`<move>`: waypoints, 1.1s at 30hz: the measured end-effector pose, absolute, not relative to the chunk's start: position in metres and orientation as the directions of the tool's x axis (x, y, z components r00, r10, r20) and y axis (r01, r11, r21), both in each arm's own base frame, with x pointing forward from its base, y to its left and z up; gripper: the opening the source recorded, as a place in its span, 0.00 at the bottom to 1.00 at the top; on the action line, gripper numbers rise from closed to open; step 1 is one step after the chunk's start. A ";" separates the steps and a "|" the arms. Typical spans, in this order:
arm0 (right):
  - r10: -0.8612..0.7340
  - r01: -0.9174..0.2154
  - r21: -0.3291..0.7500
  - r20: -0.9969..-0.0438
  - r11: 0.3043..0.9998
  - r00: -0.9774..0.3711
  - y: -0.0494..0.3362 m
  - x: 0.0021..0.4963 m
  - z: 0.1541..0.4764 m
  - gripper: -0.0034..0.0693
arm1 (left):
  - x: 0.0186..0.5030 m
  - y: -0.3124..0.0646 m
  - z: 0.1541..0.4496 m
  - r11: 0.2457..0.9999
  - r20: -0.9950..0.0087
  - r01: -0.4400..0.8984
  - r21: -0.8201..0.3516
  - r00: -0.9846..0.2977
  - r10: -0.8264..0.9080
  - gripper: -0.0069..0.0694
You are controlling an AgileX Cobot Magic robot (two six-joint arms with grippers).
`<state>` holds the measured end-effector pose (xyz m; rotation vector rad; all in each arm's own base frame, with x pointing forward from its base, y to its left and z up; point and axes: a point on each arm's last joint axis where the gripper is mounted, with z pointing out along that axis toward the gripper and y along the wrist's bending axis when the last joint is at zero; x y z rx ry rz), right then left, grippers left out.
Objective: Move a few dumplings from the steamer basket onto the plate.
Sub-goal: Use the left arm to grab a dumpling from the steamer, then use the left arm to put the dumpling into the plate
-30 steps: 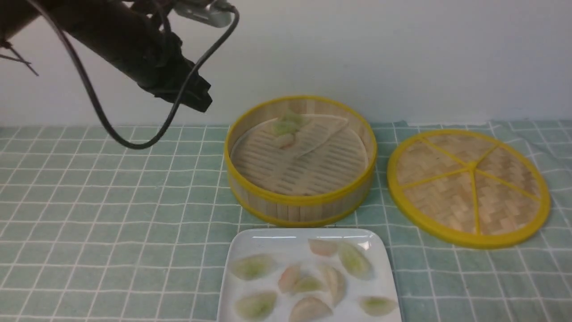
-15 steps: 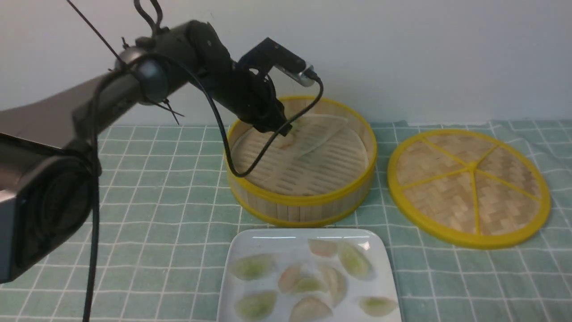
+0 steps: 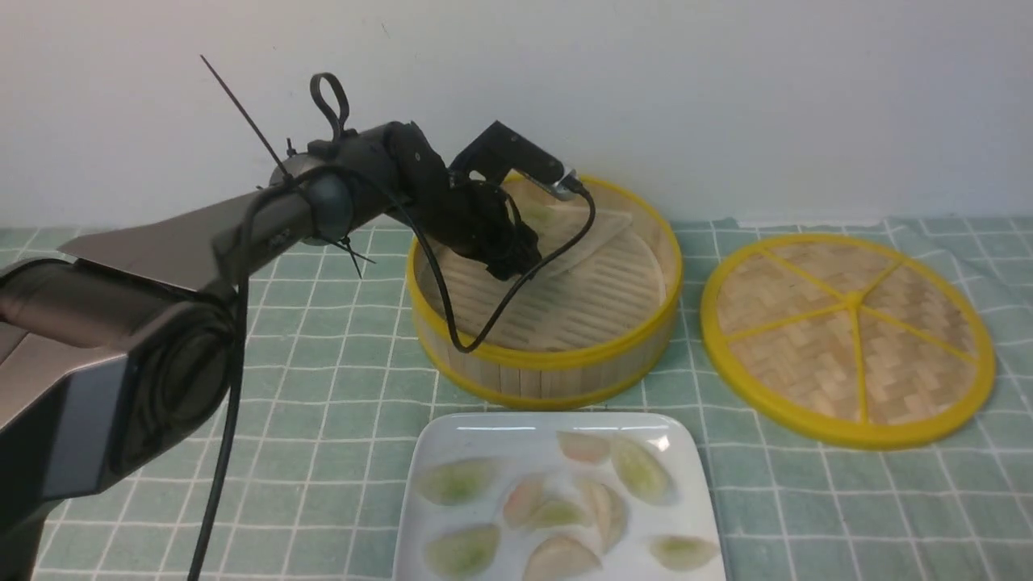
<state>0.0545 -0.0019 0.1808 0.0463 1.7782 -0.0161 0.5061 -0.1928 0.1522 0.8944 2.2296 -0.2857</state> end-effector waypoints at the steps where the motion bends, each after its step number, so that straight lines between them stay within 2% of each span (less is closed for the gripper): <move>1: 0.023 0.040 0.015 -0.978 0.999 -0.206 -0.002 0.054 0.181 0.03 | 0.506 -0.193 0.152 0.740 -0.687 0.671 0.051 -0.515 0.514 0.58; 2: 0.023 0.040 0.015 -0.978 0.999 -0.206 -0.002 0.054 0.181 0.03 | 0.506 -0.193 0.152 0.741 -0.687 0.670 0.049 -0.516 0.512 0.57; 4: 0.023 0.040 0.015 -0.978 0.999 -0.206 -0.002 0.054 0.181 0.03 | 0.506 -0.192 0.153 0.746 -0.684 0.665 0.035 -0.529 0.503 0.40; 6: 0.023 0.040 0.015 -0.978 0.999 -0.206 -0.002 0.054 0.181 0.03 | 0.504 -0.193 0.160 0.741 -0.684 0.671 0.043 -0.521 0.511 0.30; 7: 0.023 0.040 0.015 -0.978 0.999 -0.206 -0.002 0.054 0.181 0.03 | 0.501 -0.192 0.164 0.733 -0.669 0.680 0.038 -0.527 0.524 0.29; 11: 0.023 0.040 0.015 -0.978 0.999 -0.206 -0.002 0.054 0.181 0.03 | 0.492 -0.190 0.190 0.725 -0.650 0.688 0.020 -0.543 0.532 0.29; 12: 0.023 0.040 0.015 -0.978 0.999 -0.206 -0.002 0.054 0.181 0.03 | 0.484 -0.188 0.213 0.723 -0.649 0.691 0.020 -0.541 0.535 0.29; 17: 0.023 0.040 0.015 -0.978 0.999 -0.206 -0.002 0.054 0.181 0.03 | 0.459 -0.181 0.275 0.706 -0.651 0.708 0.019 -0.527 0.546 0.29; 22: 0.023 0.040 0.015 -0.978 0.999 -0.206 -0.002 0.054 0.181 0.03 | 0.420 -0.172 0.322 0.652 -0.577 0.757 -0.034 -0.548 0.606 0.29; 25: 0.023 0.040 0.015 -0.978 0.999 -0.206 -0.002 0.054 0.181 0.03 | 0.406 -0.168 0.337 0.642 -0.551 0.765 -0.056 -0.560 0.619 0.29; 27: 0.023 0.040 0.015 -0.978 0.999 -0.206 -0.002 0.054 0.181 0.03 | 0.392 -0.163 0.351 0.663 -0.551 0.745 -0.077 -0.586 0.595 0.29; 32: 0.023 0.040 0.015 -0.978 0.999 -0.206 -0.002 0.054 0.181 0.03 | 0.364 -0.156 0.348 0.690 -0.501 0.712 -0.131 -0.648 0.574 0.29; 33: 0.023 0.040 0.015 -0.978 0.999 -0.206 -0.002 0.054 0.181 0.03 | 0.349 -0.154 0.336 0.687 -0.453 0.709 -0.157 -0.670 0.588 0.29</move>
